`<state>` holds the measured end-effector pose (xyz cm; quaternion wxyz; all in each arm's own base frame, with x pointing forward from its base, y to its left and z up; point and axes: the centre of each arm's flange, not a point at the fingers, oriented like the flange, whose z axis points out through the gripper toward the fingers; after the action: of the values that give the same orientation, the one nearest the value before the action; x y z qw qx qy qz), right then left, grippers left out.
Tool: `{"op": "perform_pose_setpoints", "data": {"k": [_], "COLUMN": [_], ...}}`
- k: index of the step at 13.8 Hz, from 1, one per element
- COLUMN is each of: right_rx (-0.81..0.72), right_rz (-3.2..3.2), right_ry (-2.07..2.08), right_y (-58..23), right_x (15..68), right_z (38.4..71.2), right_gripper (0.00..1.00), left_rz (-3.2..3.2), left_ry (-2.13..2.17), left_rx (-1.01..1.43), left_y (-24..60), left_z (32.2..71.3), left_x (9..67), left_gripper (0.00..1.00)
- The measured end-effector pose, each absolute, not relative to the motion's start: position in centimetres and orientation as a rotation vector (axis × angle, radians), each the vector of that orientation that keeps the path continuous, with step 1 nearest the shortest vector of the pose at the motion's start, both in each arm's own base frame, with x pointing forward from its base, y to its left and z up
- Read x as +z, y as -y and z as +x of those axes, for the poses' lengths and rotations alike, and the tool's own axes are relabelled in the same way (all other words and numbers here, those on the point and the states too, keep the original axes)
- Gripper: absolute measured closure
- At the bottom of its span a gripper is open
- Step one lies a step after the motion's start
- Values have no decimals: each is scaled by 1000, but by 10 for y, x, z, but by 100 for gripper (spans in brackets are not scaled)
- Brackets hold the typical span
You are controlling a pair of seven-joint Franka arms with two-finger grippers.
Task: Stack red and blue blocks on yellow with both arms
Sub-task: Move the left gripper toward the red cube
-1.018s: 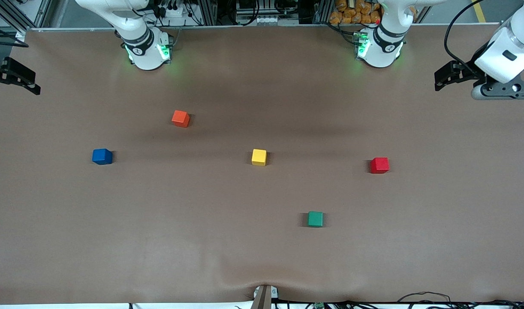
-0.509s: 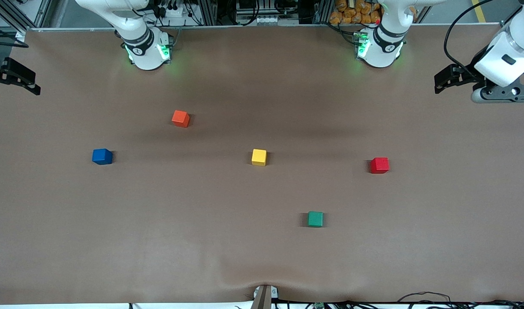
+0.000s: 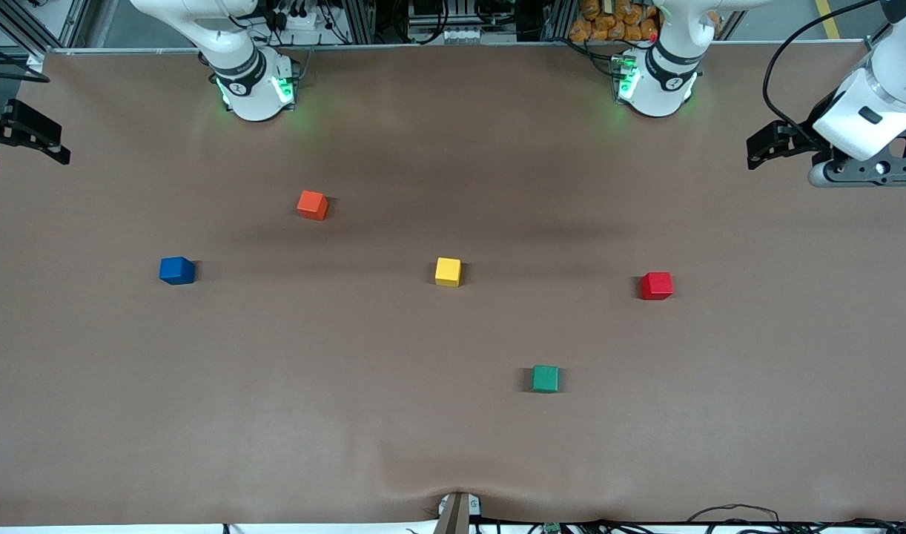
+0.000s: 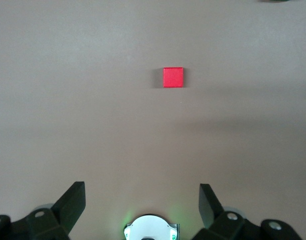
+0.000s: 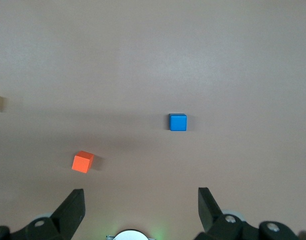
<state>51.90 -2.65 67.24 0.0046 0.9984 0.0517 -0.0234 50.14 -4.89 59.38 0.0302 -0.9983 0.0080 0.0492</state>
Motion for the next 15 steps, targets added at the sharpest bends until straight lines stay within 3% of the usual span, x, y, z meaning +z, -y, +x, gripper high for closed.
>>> {"op": "perform_pose_setpoints", "data": {"k": [15], "right_rx": [-72], "right_rz": [3128], "right_ry": [-156], "right_y": [28], "right_x": [672], "right_z": [519], "right_gripper": [0], "left_rz": [-3081], "left_ry": [-17], "left_rx": [120], "left_y": [45], "left_z": [507], "left_x": [570], "left_gripper": [0]}}
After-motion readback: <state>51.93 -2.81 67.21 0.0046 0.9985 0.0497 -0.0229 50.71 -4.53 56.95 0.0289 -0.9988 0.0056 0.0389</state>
